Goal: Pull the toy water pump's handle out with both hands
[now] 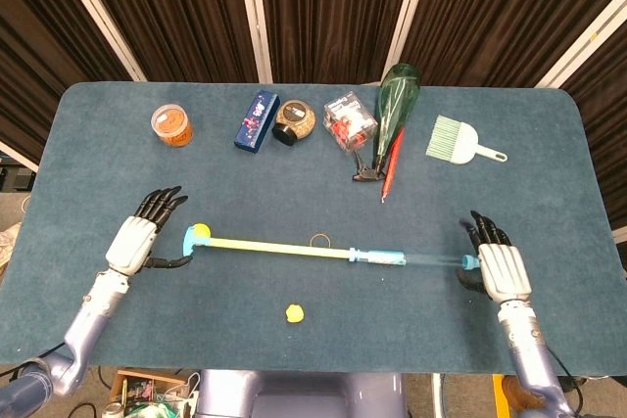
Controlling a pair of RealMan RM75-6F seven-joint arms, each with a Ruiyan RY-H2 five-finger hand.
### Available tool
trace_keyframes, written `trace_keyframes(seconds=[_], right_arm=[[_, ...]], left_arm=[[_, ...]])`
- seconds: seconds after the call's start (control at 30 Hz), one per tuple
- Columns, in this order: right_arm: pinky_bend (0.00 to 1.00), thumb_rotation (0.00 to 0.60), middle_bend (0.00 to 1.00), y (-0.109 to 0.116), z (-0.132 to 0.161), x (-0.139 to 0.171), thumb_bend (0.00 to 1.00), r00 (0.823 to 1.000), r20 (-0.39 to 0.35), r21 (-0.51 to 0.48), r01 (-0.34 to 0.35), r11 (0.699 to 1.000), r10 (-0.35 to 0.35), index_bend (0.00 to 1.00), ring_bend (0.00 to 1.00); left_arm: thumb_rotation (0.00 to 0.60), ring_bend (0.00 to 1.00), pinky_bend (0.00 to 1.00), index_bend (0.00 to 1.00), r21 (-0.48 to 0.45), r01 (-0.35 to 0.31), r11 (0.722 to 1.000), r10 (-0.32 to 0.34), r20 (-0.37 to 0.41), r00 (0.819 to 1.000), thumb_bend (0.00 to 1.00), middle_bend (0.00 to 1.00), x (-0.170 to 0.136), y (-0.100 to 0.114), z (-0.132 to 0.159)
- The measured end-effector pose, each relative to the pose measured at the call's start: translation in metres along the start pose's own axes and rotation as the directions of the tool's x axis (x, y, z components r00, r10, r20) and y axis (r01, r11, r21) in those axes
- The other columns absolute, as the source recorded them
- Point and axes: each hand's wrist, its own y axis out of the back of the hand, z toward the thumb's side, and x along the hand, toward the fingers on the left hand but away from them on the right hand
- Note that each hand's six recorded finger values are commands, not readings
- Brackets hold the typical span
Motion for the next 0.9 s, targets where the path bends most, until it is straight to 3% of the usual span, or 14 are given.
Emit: trace_keyframes(seconds=[0.13, 0.43, 0.63, 0.9], right_arm=[[0.15, 0.440, 0.00, 0.013, 0.004, 0.007, 0.25, 0.999, -0.033, -0.004, 0.036, 0.999, -0.036, 0.00, 0.00], [0.15, 0.439, 0.00, 0.061, -0.017, 0.044, 0.24, 0.986, -0.013, 0.038, 0.168, 0.985, -0.167, 0.00, 0.00], [0.15, 0.446, 0.00, 0.107, -0.049, 0.090, 0.24, 0.952, 0.075, 0.157, 0.282, 0.946, -0.296, 0.00, 0.00], [0.15, 0.449, 0.00, 0.132, -0.077, 0.150, 0.24, 0.916, 0.197, 0.290, 0.287, 0.913, -0.351, 0.00, 0.00]], left_arm=[[0.600, 0.00, 0.04, 0.09, -0.013, -0.011, 1.000, 0.011, -0.008, 1.000, 0.04, 0.00, -0.002, 0.011, -0.002], [0.600, 0.00, 0.04, 0.06, 0.054, -0.021, 0.998, 0.022, -0.018, 1.000, 0.04, 0.00, -0.021, 0.054, -0.004], [0.600, 0.00, 0.04, 0.00, 0.176, -0.017, 0.984, 0.028, -0.060, 0.998, 0.04, 0.00, -0.059, 0.087, 0.004], [0.600, 0.00, 0.04, 0.00, 0.344, 0.009, 0.939, 0.070, -0.215, 0.974, 0.04, 0.00, -0.122, 0.109, 0.023]])
